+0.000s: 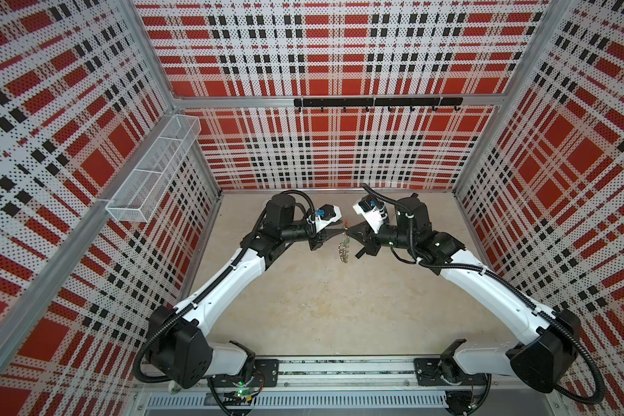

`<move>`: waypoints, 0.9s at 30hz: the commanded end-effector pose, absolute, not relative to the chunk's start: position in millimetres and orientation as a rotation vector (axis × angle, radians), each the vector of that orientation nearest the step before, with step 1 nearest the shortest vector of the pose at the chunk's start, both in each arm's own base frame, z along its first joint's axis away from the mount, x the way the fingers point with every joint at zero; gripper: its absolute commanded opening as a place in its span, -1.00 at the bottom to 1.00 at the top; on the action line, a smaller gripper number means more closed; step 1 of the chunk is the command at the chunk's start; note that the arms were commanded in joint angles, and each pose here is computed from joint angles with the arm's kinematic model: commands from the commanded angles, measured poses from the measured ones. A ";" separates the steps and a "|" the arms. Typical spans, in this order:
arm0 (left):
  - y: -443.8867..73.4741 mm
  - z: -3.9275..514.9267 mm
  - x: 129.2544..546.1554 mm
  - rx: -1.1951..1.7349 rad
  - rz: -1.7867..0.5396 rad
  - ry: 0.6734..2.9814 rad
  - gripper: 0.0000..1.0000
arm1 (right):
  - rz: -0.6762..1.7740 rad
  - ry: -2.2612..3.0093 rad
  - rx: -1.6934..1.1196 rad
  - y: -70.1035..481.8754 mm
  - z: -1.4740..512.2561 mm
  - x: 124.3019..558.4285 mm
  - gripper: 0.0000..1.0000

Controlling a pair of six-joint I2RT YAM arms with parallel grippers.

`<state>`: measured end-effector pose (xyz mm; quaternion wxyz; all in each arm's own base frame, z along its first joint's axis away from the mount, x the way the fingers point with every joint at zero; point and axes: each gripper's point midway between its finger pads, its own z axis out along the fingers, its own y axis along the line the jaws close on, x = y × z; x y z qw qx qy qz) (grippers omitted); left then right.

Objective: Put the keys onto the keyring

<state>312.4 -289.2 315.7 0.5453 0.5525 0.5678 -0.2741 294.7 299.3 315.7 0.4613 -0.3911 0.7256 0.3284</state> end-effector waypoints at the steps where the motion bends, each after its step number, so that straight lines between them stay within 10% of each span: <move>1: -291.6 317.0 311.4 1.339 -0.681 1.342 -0.42 | 0.826 1.653 -0.995 304.8 347.6 284.7 -1.00; 18: -299.9 306.6 301.4 1.419 -0.812 1.362 -1.00 | 0.830 1.656 -0.999 307.8 345.2 287.2 -1.00; 27: -289.6 338.4 310.9 1.222 -0.825 1.313 -1.00 | 0.922 1.681 -0.939 309.4 341.4 285.1 -0.87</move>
